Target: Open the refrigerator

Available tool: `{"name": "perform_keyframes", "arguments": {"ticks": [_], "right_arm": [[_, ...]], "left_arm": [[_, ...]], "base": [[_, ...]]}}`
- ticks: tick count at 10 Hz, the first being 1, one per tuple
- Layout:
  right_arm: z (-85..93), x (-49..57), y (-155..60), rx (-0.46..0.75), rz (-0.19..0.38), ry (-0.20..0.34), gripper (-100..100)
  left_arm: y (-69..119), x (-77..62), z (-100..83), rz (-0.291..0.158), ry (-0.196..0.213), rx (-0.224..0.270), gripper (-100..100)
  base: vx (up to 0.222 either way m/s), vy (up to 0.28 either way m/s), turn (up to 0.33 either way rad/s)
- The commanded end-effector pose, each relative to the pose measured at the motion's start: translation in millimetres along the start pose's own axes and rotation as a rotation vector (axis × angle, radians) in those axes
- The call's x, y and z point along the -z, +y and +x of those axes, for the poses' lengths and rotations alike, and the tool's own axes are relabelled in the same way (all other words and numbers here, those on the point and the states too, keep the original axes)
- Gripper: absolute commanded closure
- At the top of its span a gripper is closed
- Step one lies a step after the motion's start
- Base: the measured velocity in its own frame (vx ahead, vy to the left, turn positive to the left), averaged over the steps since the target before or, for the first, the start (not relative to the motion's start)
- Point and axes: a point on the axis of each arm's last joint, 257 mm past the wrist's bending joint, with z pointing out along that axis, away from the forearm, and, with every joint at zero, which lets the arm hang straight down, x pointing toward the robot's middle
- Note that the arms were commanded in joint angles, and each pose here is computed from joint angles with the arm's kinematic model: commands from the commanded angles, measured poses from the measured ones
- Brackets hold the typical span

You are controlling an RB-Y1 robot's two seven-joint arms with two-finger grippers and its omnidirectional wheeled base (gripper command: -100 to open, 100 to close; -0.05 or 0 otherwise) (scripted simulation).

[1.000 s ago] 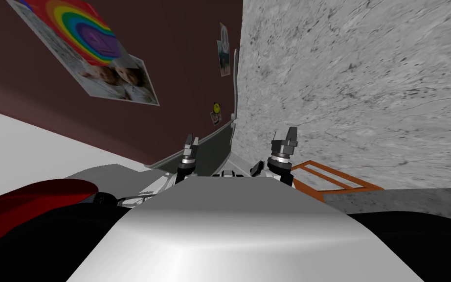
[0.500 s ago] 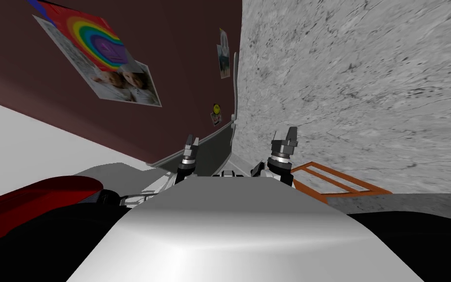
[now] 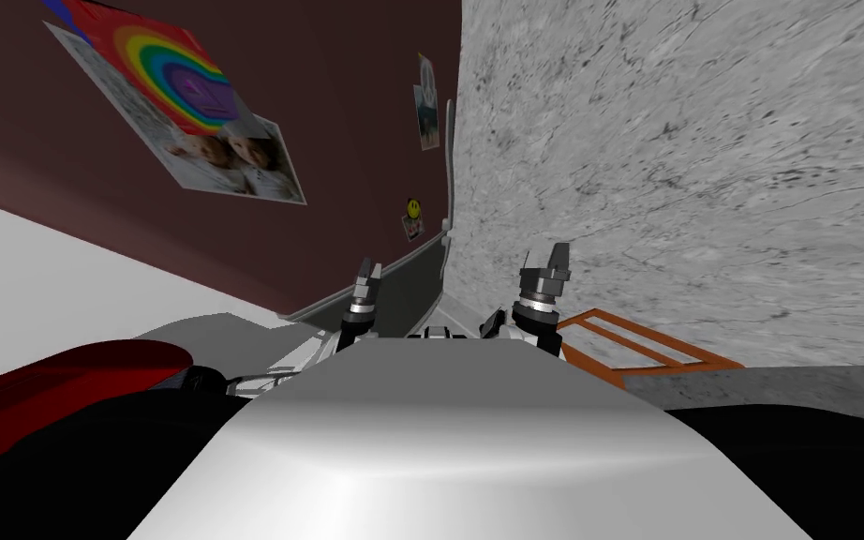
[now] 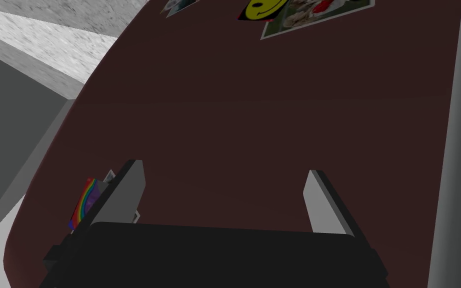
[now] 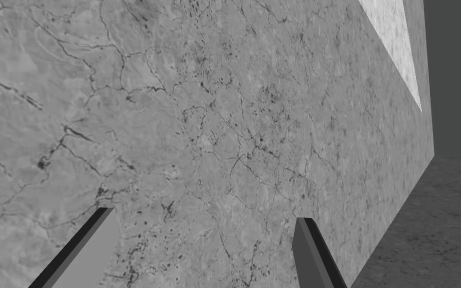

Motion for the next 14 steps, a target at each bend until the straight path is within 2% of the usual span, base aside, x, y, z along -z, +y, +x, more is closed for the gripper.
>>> {"name": "perform_keyframes", "arguments": {"ticks": [1, 8, 10, 11, 14], "right_arm": [[0.0, 0.0, 0, 0.000, 0.000, 0.000, 0], [0.0, 0.0, 0, 0.000, 0.000, 0.000, 0], [0.0, 0.0, 0, 0.000, 0.000, 0.000, 0], [0.0, 0.0, 0, 0.000, 0.000, 0.000, 0], [0.0, 0.0, 0, 0.000, 0.000, 0.000, 0]], "left_arm": [[21.0, -5.5, 0.5, -0.031, 0.016, -0.037, -100], [85.8, -28.8, -5.1, -0.123, 0.053, -0.169, -100], [111.6, -36.3, -9.7, -0.165, 0.061, -0.213, -100], [113.0, -35.7, -9.6, -0.169, 0.061, -0.213, -100], [148.1, -48.7, -20.6, -0.231, 0.066, -0.282, -100]], "base": [[0.016, -0.033, -0.068], [0.020, -0.042, -0.102], [0.007, -0.054, -0.108], [0.011, -0.036, -0.039], [0.012, -0.046, -0.121]]}}
